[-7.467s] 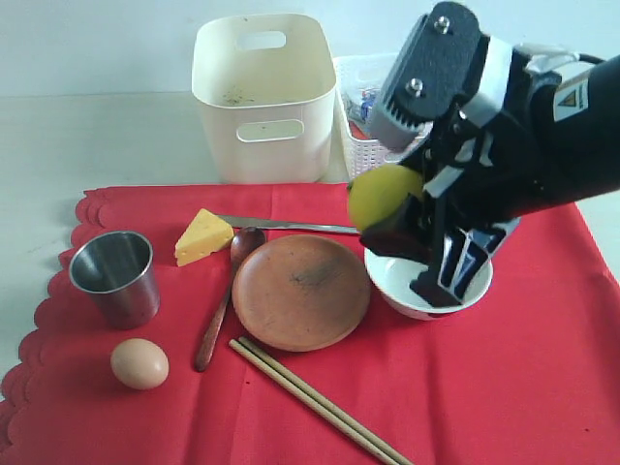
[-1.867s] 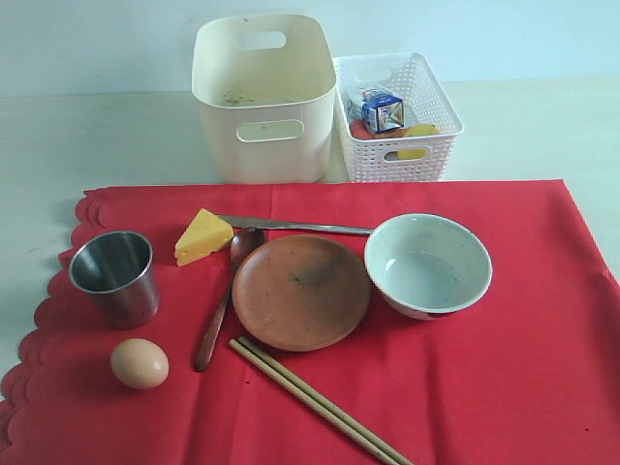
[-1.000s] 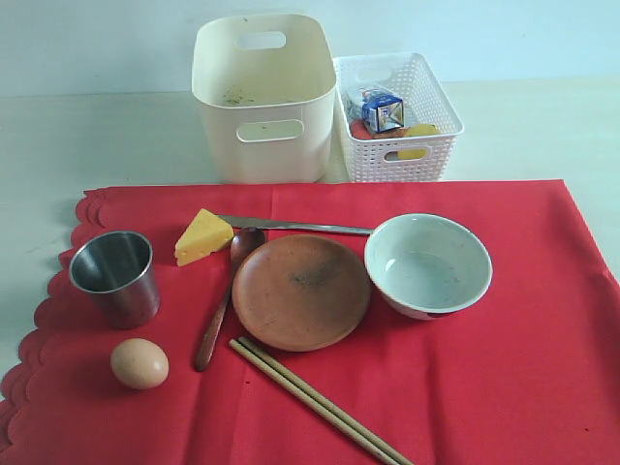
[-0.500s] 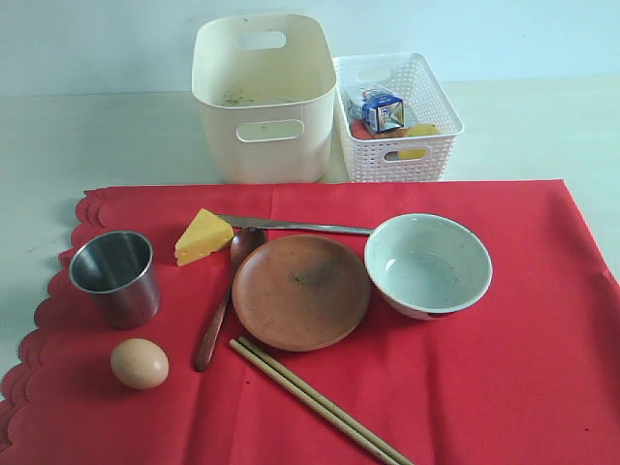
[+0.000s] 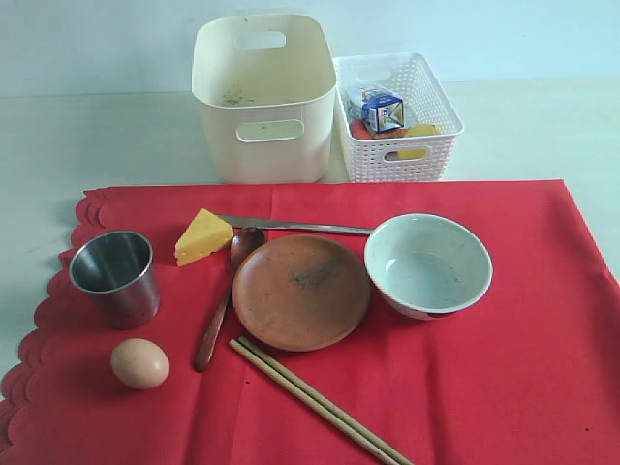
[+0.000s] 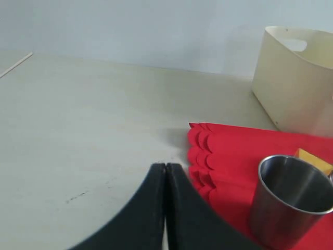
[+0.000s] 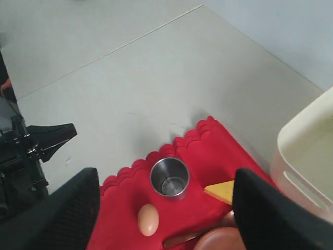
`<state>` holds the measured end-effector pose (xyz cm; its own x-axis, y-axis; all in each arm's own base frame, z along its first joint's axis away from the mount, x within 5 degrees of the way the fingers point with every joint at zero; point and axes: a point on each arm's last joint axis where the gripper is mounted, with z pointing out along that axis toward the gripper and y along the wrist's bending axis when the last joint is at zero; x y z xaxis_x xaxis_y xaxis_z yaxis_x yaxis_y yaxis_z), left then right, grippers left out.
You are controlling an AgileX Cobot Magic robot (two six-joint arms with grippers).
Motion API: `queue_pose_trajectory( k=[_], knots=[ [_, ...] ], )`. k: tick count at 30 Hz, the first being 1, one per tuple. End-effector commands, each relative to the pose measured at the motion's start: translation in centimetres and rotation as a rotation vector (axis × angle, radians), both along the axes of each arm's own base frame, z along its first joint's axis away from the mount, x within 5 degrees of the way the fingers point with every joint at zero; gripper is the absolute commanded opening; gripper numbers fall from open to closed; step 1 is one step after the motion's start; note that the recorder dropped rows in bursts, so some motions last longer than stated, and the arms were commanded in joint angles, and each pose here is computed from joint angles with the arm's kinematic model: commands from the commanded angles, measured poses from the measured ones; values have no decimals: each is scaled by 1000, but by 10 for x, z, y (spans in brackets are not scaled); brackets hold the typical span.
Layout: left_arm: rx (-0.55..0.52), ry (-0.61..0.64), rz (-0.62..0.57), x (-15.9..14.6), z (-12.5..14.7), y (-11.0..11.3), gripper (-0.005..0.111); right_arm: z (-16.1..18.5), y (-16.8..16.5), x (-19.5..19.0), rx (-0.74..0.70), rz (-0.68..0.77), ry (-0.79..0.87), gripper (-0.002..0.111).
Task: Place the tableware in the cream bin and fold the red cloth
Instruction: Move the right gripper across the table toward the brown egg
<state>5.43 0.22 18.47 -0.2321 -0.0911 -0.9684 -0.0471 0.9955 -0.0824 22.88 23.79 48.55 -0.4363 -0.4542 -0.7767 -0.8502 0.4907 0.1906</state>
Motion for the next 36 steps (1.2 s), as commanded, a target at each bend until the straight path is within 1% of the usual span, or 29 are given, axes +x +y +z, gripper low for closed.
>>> queue_pose_trajectory(
  k=[1, 8, 18, 25, 36],
  knots=[
    [-2, -7, -6, 0, 0, 0, 1, -18, 30, -4, -49, 64, 21, 68],
    [-2, -7, -6, 0, 0, 0, 1, -59, 84, -20, -210, 141, 12, 68],
    [-2, -7, -6, 0, 0, 0, 1, -85, 116, -39, -266, 212, 48, 68],
    [-2, -7, -6, 0, 0, 0, 1, -102, 124, -41, -307, 207, 89, 68],
    [-2, -7, -6, 0, 0, 0, 1, -163, 118, -43, -483, 193, 222, 68]
  ],
)
